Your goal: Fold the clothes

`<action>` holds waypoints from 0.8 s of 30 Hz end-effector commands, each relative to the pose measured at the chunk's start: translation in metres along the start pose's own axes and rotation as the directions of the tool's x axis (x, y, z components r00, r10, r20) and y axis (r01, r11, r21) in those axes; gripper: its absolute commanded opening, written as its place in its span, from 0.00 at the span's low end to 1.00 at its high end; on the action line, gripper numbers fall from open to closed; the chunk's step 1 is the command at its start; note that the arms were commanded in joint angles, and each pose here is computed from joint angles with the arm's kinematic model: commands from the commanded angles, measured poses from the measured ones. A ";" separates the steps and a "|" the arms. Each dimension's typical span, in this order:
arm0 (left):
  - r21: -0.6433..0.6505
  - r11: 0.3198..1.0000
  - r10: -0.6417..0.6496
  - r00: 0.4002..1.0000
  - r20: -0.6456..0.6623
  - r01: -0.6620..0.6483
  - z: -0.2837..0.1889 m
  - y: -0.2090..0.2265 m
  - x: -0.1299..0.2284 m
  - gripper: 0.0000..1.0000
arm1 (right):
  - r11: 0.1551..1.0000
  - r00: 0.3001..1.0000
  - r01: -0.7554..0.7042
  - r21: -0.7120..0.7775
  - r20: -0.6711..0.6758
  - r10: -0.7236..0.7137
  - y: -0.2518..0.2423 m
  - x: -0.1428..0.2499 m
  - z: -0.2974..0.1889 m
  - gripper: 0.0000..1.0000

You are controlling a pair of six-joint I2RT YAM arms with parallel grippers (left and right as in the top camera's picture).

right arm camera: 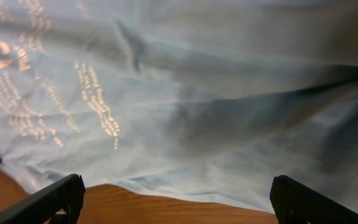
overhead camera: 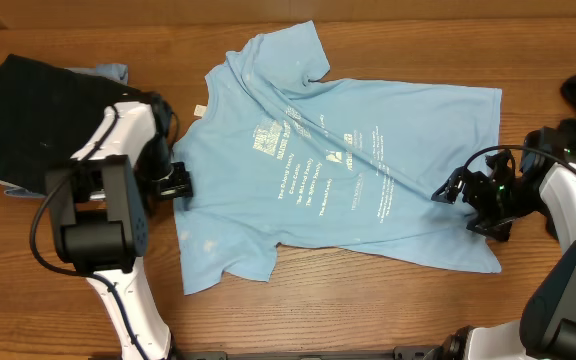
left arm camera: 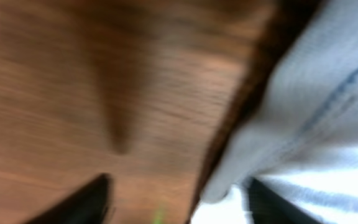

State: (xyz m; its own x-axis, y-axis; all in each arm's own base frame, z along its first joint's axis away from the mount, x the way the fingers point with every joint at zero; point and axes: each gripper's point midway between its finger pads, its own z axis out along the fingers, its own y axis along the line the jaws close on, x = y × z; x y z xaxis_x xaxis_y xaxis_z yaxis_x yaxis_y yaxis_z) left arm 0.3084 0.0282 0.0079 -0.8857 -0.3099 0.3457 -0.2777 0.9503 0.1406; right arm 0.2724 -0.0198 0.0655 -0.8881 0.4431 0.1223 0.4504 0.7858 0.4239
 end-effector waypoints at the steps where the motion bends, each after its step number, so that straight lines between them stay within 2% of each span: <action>1: 0.137 0.990 0.001 0.993 0.122 -0.018 -0.054 -0.008 -0.017 0.21 | 0.996 0.998 0.060 -0.061 0.004 -0.060 0.013 0.001 -0.004 1.00; 2: 0.191 0.981 0.014 0.987 0.161 -0.045 -0.070 -0.017 -0.019 0.22 | 0.997 0.998 0.059 -0.040 0.018 -0.059 0.011 -0.003 -0.009 1.00; 3: 0.249 0.965 0.027 0.980 0.199 -0.077 -0.087 -0.029 -0.018 0.35 | 1.000 0.999 0.030 -0.010 0.038 -0.029 0.007 -0.009 -0.017 1.00; 5: 0.273 0.955 0.046 0.966 0.256 -0.118 -0.101 -0.041 -0.018 0.75 | 0.999 0.996 -0.038 0.031 0.083 0.035 -0.002 -0.022 -0.045 1.00; 6: 0.265 0.956 0.055 0.963 0.263 -0.127 -0.098 -0.045 -0.021 0.81 | 0.996 0.993 -0.063 0.063 0.108 0.056 -0.010 -0.027 -0.060 1.00; 9: 0.268 0.956 0.048 0.963 0.263 -0.121 -0.084 -0.049 -0.026 0.83 | 0.947 0.957 -0.233 0.221 0.228 0.182 -0.053 -0.043 -0.089 1.00; 11: 0.267 0.958 0.043 0.969 0.244 -0.110 -0.067 -0.050 -0.025 0.89 | 0.925 0.931 -0.307 0.222 0.272 0.243 -0.072 -0.047 -0.099 1.00; 18: 0.209 0.977 -0.003 0.971 0.239 -0.048 -0.025 -0.040 -0.030 0.92 | 0.922 0.929 -0.324 0.212 0.256 0.267 -0.074 -0.041 -0.099 1.00; 21: 0.220 0.975 -0.017 0.962 0.272 -0.045 -0.016 -0.043 -0.038 0.89 | 0.922 0.929 -0.324 0.213 0.256 0.267 -0.075 -0.041 -0.099 1.00; 24: 0.220 0.974 -0.018 0.962 0.272 -0.044 -0.004 -0.043 -0.037 0.81 | 0.921 0.930 -0.326 0.214 0.247 0.272 -0.074 -0.039 -0.099 1.00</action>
State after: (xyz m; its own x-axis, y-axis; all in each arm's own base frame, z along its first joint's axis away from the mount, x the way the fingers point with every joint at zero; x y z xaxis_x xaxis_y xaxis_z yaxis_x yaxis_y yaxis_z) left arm 0.3658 -0.0042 0.0037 -0.9569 -0.2846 0.0584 -0.2893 0.9516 -0.1035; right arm 0.2628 -0.1357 0.1100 -0.6819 0.7307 0.0324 0.7247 0.6690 0.1649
